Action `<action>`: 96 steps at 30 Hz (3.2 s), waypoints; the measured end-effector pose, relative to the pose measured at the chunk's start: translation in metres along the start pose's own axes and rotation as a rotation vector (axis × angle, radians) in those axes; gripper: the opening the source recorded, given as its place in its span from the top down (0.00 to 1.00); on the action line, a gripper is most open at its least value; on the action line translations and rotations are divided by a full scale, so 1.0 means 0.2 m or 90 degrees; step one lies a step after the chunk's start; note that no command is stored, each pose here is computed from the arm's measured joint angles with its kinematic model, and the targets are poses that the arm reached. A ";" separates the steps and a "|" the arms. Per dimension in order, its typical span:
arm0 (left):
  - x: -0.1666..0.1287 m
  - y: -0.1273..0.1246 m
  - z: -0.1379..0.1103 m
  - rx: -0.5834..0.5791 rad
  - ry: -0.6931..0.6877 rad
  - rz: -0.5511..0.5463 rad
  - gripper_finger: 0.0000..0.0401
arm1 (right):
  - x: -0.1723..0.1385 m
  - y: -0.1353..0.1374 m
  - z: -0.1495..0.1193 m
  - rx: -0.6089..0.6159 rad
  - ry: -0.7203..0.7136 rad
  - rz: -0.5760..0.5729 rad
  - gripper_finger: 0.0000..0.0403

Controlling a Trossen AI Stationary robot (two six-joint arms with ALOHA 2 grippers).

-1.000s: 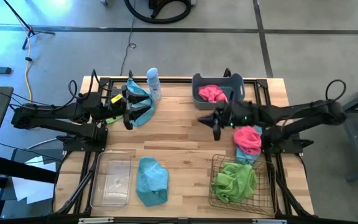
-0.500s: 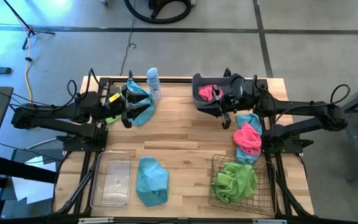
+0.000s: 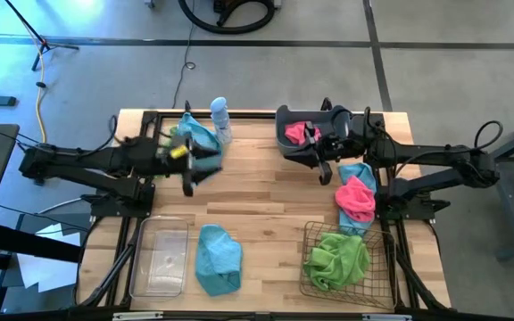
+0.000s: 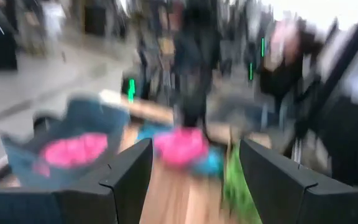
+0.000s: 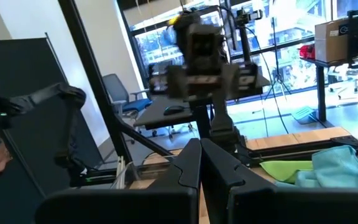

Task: Sort microfiber towel by color & place in baskets
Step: Put the bottom left blue microfiber towel into the transparent bin

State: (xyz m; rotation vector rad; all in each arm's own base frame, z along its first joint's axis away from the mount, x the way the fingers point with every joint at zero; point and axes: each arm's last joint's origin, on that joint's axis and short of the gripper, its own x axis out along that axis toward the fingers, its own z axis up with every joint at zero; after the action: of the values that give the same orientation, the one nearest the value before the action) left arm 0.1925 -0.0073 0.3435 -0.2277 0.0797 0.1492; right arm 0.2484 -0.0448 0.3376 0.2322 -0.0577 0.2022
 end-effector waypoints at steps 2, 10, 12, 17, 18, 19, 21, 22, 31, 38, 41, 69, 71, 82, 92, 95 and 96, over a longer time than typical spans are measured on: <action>0.02 -0.04 0.01 0.044 0.079 -0.001 0.43 | 0.00 0.00 0.00 0.001 0.000 -0.005 1.00; 0.07 -0.20 -0.01 0.146 0.354 -0.054 0.43 | 0.00 -0.02 -0.02 0.020 0.007 -0.068 1.00; 0.10 -0.22 -0.04 0.114 0.405 -0.084 0.42 | 0.00 -0.03 -0.02 0.036 0.005 -0.094 1.00; 0.17 -0.28 -0.17 0.082 0.536 -0.162 0.38 | 0.00 -0.03 -0.02 0.064 0.005 -0.105 1.00; 0.18 -0.29 -0.20 0.077 0.561 -0.172 0.37 | 0.00 -0.03 -0.02 0.064 0.005 -0.105 1.00; 0.20 -0.31 -0.23 0.072 0.580 -0.183 0.36 | 0.00 -0.02 -0.02 0.064 0.006 -0.103 1.00; 0.22 -0.35 -0.28 0.065 0.614 -0.196 0.34 | 0.00 -0.02 -0.03 0.064 0.009 -0.099 1.00; 0.23 -0.38 -0.30 0.064 0.628 -0.197 0.33 | 0.00 -0.02 -0.03 0.065 0.013 -0.098 1.00; 0.37 -0.67 -0.44 0.107 0.685 -0.186 0.32 | 0.00 -0.02 -0.10 0.095 0.109 -0.094 1.00; 0.47 -0.77 -0.66 0.118 0.778 -0.089 0.32 | -0.01 -0.02 -0.11 0.067 0.125 -0.091 1.00; 0.49 -0.79 -0.75 0.109 0.811 -0.059 0.32 | -0.01 -0.02 -0.11 0.068 0.127 -0.070 1.00; 0.51 -0.69 -1.16 0.088 0.874 0.034 0.37 | -0.01 -0.01 -0.11 0.018 0.130 -0.058 1.00; 0.52 -0.69 -1.16 0.096 0.870 0.029 0.45 | -0.01 -0.01 -0.11 0.018 0.129 -0.058 1.00; 0.50 -0.68 -1.08 0.116 0.883 -0.053 0.96 | -0.01 -0.01 -0.11 0.018 0.128 -0.063 1.00; 0.38 -0.54 -0.51 0.070 0.677 -0.064 0.99 | -0.01 -0.01 -0.11 0.015 0.127 -0.063 1.00; 0.28 -0.47 -0.33 0.053 0.607 -0.040 0.99 | -0.01 -0.01 -0.11 0.014 0.126 -0.063 1.00; 0.25 -0.45 -0.28 0.047 0.586 -0.038 1.00 | -0.01 -0.01 -0.11 0.014 0.126 -0.063 1.00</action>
State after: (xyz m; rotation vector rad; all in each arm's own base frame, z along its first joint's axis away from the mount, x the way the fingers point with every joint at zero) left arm 0.2518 -0.0998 0.3039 -0.2096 0.9909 -0.0284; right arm 0.2483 -0.0427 0.3159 0.2351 0.1520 0.1271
